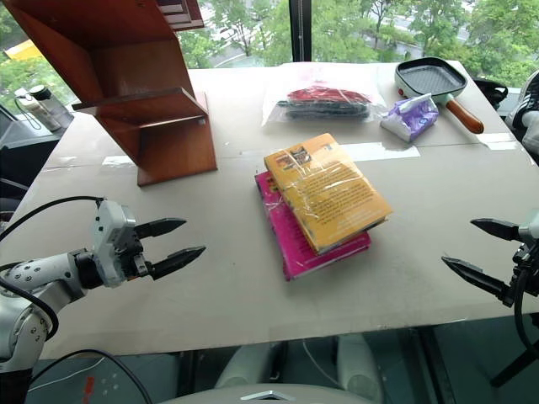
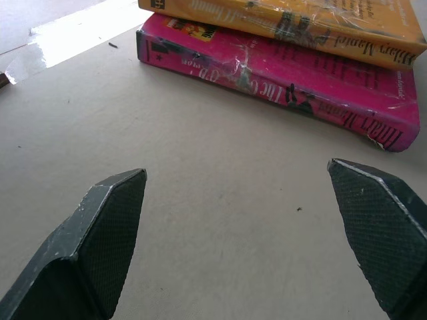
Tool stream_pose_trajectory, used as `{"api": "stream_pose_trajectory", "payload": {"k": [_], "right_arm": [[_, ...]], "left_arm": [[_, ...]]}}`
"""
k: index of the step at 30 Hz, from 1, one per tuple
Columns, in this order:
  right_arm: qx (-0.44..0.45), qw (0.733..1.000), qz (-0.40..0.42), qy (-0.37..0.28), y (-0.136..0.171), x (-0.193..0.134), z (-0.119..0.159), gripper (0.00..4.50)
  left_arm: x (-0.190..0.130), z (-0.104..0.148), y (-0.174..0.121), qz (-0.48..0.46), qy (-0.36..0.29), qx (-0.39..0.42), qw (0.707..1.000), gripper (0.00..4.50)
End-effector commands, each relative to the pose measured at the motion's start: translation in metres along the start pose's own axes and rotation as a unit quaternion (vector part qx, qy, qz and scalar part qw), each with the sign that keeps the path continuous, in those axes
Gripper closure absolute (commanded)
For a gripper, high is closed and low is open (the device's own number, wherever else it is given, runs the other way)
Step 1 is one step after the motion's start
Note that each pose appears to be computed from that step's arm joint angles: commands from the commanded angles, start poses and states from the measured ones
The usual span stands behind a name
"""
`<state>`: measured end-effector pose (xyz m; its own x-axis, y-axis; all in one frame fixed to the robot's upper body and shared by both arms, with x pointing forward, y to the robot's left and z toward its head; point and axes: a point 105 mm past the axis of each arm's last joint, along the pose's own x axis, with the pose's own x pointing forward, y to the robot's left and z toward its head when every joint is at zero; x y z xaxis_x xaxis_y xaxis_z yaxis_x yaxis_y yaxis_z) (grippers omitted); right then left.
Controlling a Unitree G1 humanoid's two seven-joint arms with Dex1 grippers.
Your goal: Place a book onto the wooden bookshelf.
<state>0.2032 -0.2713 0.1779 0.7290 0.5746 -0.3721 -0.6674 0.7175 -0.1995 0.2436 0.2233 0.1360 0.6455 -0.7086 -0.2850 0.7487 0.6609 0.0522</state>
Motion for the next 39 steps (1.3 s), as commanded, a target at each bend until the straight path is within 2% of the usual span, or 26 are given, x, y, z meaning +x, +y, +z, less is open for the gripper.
{"api": "stream_pose_trajectory", "payload": {"k": [1, 3, 5, 9, 12, 15, 20, 22, 26, 30, 39], "right_arm": [[-0.027, 1.000, -0.003, -0.015, 0.001, 0.009, 0.021, 0.03], [-0.039, 0.999, -0.019, -0.026, 0.004, 0.023, 0.046, 0.03], [-0.009, 0.998, 0.019, -0.052, 0.016, 0.037, 0.067, 0.03], [-0.002, 0.999, 0.004, -0.036, 0.016, 0.071, 0.078, 0.03], [0.004, 0.999, -0.043, -0.010, 0.001, 0.108, 0.079, 0.03], [-0.006, 0.994, -0.098, 0.043, -0.024, 0.135, 0.072, 0.86], [-0.056, 0.987, -0.129, 0.072, -0.046, 0.164, 0.076, 3.26], [-0.070, 0.986, -0.130, 0.082, -0.052, 0.174, 0.076, 4.37], [-0.087, 0.986, -0.111, 0.093, -0.056, 0.193, 0.075, 4.45], [-0.102, 0.987, -0.071, 0.098, -0.043, 0.212, 0.073, 4.45], [-0.109, 0.992, -0.001, 0.062, -0.002, 0.230, 0.093, 4.45]], "left_arm": [[0.001, 0.016, 0.000, -0.011, -0.018, 0.013, 1.000, 0.00], [0.008, 0.034, -0.003, -0.029, -0.049, 0.027, 0.998, 0.00], [0.012, 0.046, -0.006, -0.040, -0.067, 0.036, 0.996, 0.00], [0.016, 0.058, -0.017, -0.068, -0.084, 0.053, 0.993, 0.00], [0.017, 0.064, -0.031, -0.102, -0.092, 0.086, 0.987, 0.00], [0.015, 0.064, -0.041, -0.122, -0.090, 0.093, 0.984, 0.00], [0.009, 0.062, -0.048, -0.125, -0.092, 0.096, 0.983, 0.00], [0.006, 0.061, -0.050, -0.122, -0.093, 0.094, 0.984, 0.00], [0.001, 0.055, -0.053, -0.111, -0.086, 0.085, 0.986, 0.00], [-0.003, 0.052, -0.053, -0.094, -0.086, 0.078, 0.989, 0.00], [-0.013, 0.038, -0.050, -0.058, -0.076, 0.053, 0.994, 0.00]]}}
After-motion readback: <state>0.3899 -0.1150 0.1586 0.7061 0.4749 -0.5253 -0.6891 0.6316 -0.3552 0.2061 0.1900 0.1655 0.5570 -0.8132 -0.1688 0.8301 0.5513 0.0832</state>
